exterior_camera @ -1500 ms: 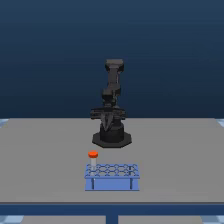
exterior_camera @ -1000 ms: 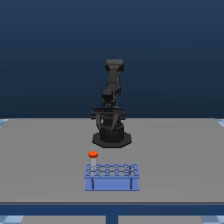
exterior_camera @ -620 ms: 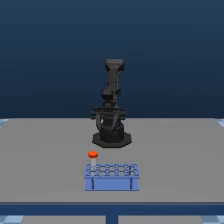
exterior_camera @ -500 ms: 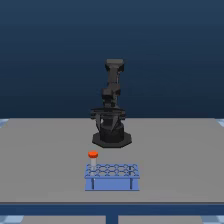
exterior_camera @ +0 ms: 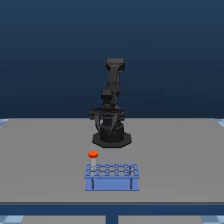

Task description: Pick up the centrifuge tube on the rack

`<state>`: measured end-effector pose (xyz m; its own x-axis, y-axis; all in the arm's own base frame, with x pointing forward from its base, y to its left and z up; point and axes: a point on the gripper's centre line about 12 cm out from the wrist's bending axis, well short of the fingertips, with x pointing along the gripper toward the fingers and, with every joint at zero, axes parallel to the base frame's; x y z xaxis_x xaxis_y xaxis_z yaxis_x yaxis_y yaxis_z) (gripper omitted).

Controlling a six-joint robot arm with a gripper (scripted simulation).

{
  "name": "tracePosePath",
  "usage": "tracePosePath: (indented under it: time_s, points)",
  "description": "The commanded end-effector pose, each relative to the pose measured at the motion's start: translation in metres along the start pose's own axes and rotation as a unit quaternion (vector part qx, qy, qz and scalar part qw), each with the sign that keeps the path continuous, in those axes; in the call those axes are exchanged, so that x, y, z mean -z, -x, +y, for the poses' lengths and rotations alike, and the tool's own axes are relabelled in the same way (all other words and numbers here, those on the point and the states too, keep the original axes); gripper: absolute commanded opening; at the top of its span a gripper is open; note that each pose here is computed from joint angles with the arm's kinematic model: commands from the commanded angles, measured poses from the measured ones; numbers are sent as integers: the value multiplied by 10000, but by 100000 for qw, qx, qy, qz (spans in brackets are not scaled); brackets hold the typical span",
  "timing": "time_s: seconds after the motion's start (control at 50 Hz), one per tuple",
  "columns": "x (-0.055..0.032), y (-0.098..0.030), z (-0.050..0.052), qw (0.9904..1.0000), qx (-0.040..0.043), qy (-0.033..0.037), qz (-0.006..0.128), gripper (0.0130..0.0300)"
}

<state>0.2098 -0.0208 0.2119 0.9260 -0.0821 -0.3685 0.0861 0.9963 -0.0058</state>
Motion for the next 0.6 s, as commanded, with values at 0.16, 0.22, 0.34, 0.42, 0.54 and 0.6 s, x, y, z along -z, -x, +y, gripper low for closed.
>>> tracePosePath:
  time_s: [0.16,0.22,0.34,0.42,0.54,0.6]
  points:
    - [-19,-39,-19,99996,-143,-833,23,300]
    - [-21,-48,-23,99996,-202,-810,104,300]
    - [-26,-68,-30,99996,-339,-762,299,300]
    - [-30,-89,-36,99995,-488,-714,527,300]
    - [-35,-110,-44,99993,-643,-667,780,300]
    - [-37,-121,-47,99991,-721,-643,913,300]
